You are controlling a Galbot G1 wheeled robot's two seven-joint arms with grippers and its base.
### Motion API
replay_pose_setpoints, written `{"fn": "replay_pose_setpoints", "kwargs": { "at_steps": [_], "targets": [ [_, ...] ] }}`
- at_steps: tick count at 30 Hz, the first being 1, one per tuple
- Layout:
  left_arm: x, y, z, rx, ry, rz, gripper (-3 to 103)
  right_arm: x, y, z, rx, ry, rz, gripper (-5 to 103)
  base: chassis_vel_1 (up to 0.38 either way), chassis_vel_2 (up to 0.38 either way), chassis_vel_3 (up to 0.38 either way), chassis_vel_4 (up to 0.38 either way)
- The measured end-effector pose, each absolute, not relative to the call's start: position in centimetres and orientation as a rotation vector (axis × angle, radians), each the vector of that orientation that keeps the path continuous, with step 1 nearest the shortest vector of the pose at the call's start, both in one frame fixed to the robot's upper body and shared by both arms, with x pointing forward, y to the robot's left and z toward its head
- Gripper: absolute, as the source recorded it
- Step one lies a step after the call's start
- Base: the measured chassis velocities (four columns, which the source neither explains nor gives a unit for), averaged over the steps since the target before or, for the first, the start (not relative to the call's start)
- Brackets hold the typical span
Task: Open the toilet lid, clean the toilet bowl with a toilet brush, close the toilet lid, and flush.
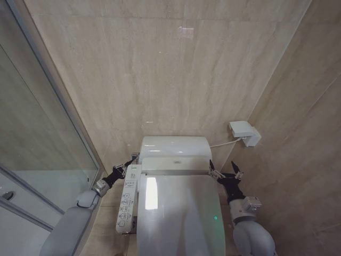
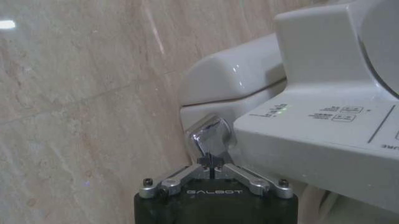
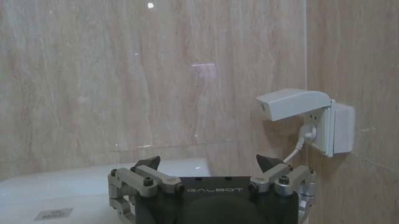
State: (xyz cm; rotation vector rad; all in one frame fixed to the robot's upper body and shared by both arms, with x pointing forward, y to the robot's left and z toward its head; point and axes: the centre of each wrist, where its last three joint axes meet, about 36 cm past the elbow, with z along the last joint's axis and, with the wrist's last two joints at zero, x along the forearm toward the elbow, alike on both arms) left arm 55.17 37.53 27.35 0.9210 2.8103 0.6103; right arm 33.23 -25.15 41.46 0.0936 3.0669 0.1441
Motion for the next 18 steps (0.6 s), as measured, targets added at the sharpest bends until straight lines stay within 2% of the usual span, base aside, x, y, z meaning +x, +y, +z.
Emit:
{"fn": "replay_pose_setpoints", "kwargs": {
  "at_steps": [18],
  "targets": [
    [54.87,37.81,27.08,0.909,2.817,0.595,0,33.23,-25.15,41.46,0.094,3.067,0.144,100,0.0,0.0,0.0,0.0]
  ]
}}
